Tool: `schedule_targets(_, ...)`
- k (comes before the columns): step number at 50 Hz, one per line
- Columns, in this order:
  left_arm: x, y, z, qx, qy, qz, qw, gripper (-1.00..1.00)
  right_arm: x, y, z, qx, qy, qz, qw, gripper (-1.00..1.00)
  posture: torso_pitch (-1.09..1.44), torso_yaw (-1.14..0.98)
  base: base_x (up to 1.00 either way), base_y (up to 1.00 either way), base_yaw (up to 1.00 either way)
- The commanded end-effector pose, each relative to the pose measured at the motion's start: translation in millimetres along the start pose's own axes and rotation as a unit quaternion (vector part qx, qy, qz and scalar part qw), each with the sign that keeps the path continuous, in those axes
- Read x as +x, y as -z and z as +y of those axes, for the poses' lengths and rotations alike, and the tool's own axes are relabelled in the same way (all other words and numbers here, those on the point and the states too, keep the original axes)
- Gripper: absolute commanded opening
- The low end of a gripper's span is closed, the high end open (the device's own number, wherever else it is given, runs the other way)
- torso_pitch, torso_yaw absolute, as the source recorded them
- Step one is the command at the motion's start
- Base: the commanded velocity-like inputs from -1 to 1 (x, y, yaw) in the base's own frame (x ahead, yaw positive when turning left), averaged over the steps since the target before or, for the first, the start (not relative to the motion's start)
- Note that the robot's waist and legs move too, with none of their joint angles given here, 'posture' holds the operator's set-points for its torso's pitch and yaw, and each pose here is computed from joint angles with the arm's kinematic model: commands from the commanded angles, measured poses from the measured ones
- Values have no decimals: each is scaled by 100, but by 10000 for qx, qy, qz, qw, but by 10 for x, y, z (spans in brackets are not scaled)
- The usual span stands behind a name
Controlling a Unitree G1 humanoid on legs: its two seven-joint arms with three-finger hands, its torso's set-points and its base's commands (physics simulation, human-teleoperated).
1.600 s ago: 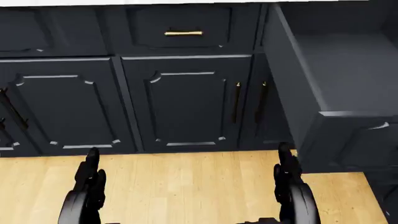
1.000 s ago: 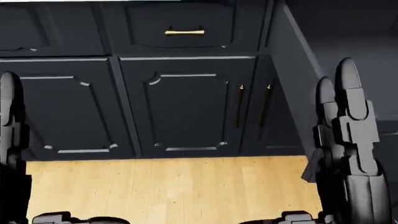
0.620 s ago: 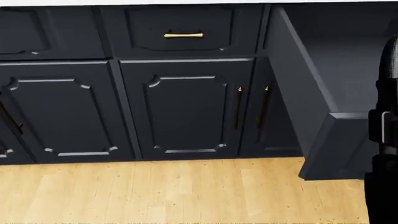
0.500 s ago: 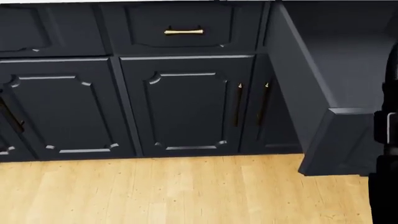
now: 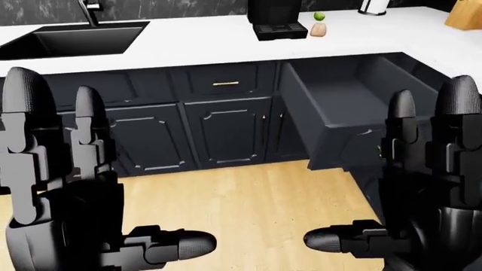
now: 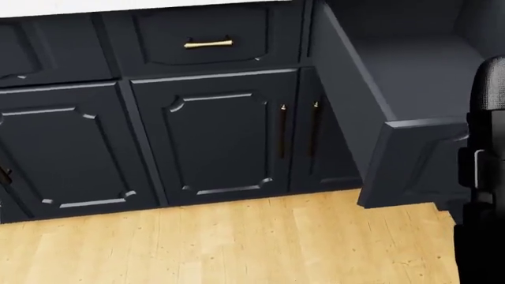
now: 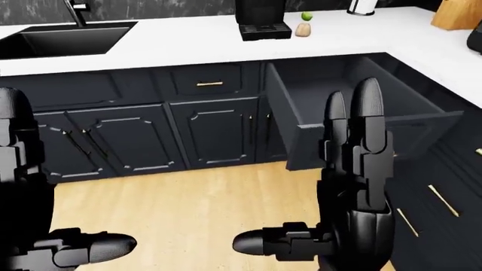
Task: Close the right drawer.
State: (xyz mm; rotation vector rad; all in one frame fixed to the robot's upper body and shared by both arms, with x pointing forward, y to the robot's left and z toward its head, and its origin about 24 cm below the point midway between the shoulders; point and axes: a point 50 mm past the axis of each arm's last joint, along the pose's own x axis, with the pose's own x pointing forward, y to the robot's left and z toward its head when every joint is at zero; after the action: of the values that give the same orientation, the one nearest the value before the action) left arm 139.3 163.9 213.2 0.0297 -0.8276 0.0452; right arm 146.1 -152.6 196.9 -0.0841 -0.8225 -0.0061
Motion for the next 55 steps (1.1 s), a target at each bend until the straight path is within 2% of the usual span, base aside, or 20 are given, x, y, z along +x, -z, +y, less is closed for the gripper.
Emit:
schedule_targets(1,8,-100,-8,-38,4,-302,9995,100,18,-107,-8,-23,3,-319,9995,100,0,0,0,0,-25)
schedule_targets(55,-20,-107,-29,-165,80,-286,9994,100,-5,-50,36,63,-153,-231,9996,100,0,0,0,0,-44)
